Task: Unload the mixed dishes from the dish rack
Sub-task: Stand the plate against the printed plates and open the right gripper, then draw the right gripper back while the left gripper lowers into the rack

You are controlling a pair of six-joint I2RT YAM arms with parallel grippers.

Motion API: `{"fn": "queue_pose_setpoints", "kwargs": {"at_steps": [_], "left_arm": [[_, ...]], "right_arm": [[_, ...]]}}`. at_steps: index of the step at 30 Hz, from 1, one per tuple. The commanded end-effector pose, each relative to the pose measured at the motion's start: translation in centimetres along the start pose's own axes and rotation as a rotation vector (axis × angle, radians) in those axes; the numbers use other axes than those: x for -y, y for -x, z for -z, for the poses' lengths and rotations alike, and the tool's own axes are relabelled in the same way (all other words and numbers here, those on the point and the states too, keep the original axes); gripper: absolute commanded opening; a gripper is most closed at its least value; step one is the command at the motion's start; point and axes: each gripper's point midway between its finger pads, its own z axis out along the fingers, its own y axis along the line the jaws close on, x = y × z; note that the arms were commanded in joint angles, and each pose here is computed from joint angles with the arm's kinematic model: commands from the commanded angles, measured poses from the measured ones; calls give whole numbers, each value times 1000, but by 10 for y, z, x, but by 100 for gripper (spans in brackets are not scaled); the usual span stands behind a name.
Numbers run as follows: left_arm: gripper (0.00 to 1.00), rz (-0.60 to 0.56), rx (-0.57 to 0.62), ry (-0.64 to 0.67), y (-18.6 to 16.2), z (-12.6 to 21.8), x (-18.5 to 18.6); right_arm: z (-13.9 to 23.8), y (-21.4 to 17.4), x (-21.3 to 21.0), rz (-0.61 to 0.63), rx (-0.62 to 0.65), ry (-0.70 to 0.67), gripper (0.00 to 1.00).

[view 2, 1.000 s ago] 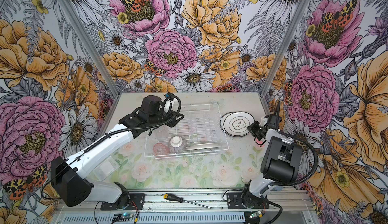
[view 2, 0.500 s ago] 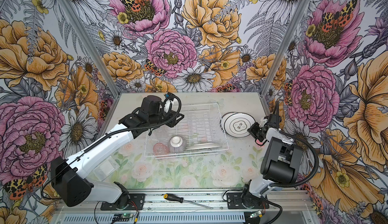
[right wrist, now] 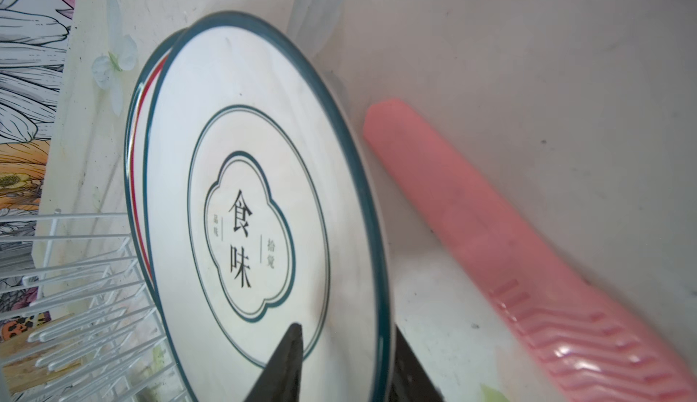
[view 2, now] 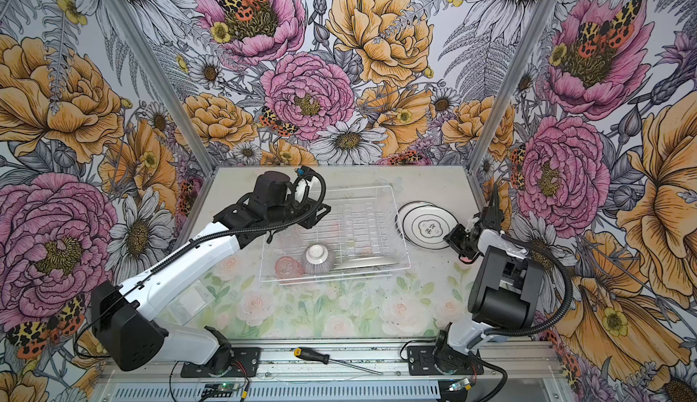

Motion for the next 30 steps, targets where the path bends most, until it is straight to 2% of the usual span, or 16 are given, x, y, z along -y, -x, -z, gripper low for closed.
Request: {"fn": "queue_pose_setpoints", "kwargs": {"at_steps": [1, 18, 30], "left_arm": [[33, -19, 12, -13, 5, 3, 1], [33, -23, 0, 8, -1, 3, -4], [34, -33, -15, 25, -5, 3, -7]], "right_arm": [[5, 9, -5, 36, 24, -10, 45], [-6, 13, -15, 85, 15, -63, 68], [-7, 15, -23, 111, 24, -87, 77]]}}
